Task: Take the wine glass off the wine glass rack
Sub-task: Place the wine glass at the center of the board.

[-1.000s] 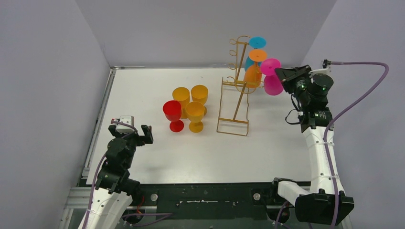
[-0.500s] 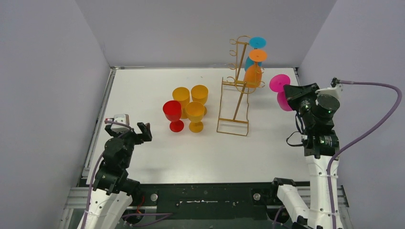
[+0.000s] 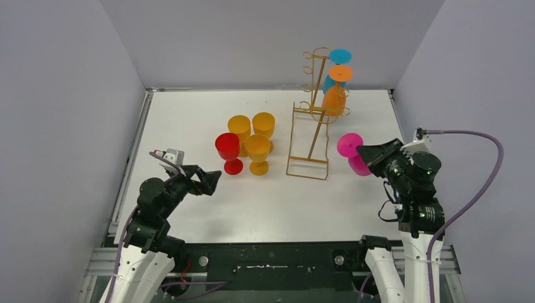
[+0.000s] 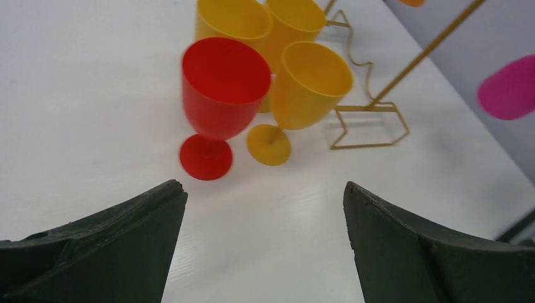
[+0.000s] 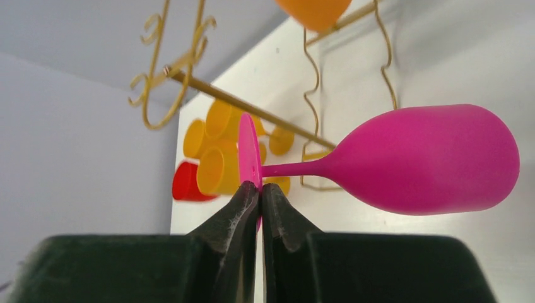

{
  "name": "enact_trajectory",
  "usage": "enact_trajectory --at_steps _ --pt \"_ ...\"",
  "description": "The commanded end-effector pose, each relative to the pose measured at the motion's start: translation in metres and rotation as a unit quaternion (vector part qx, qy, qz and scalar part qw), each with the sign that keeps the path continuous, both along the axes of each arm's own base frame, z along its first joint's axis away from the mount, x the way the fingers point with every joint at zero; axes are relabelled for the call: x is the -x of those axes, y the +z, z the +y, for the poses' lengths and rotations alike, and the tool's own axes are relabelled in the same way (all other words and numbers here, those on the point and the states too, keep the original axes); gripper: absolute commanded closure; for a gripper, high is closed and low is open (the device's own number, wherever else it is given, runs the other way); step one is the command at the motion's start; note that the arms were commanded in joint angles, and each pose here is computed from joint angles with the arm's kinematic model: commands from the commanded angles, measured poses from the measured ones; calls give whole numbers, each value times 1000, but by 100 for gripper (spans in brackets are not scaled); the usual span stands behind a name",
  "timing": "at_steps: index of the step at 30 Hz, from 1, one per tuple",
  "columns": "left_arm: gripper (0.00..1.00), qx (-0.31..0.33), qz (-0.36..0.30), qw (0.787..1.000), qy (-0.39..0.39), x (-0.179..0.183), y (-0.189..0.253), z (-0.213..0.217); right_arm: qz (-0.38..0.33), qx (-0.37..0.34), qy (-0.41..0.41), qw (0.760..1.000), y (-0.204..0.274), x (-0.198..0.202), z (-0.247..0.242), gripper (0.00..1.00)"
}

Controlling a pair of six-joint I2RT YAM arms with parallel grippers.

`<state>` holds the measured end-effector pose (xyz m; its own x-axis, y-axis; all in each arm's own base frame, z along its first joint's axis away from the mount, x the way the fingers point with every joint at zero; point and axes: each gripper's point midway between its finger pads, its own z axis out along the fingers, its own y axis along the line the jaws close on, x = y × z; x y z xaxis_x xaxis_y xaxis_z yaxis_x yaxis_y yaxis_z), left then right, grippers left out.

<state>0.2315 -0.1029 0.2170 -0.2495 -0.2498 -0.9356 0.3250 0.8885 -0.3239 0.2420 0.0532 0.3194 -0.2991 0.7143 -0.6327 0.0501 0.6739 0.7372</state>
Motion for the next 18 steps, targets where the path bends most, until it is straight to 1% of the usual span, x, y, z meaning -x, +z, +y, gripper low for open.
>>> enact_trajectory --at_steps 1,3,5,8,10,11,14,15,16,17,18 --pt "8 110 -11 977 -184 32 52 -63 37 -11 144 989 -27 30 43 100" --pt "9 129 8 966 -223 39 54 -75 34 -27 188 981 -28 41 56 100" --pt "9 146 24 954 -260 48 56 -85 33 -20 216 976 -28 53 62 100" --pt "13 199 32 923 -327 66 61 -104 24 14 243 970 -29 69 65 100" --pt "15 241 40 902 -357 75 60 -114 17 18 269 963 -30 77 70 100" --pt "15 251 49 894 -368 79 56 -120 14 14 284 959 -30 80 74 100" --pt "18 236 69 889 -386 85 46 -148 2 -1 326 946 -31 86 84 100" --pt "18 221 75 883 -407 96 43 -165 -1 -2 333 943 -31 87 85 100" --pt "18 206 76 885 -410 100 41 -178 -3 -2 338 941 -31 86 86 100" --pt "18 196 79 893 -398 99 39 -189 -8 0 342 940 -29 85 88 100" --pt "18 190 84 895 -394 102 36 -198 -13 2 344 939 -27 85 88 100"
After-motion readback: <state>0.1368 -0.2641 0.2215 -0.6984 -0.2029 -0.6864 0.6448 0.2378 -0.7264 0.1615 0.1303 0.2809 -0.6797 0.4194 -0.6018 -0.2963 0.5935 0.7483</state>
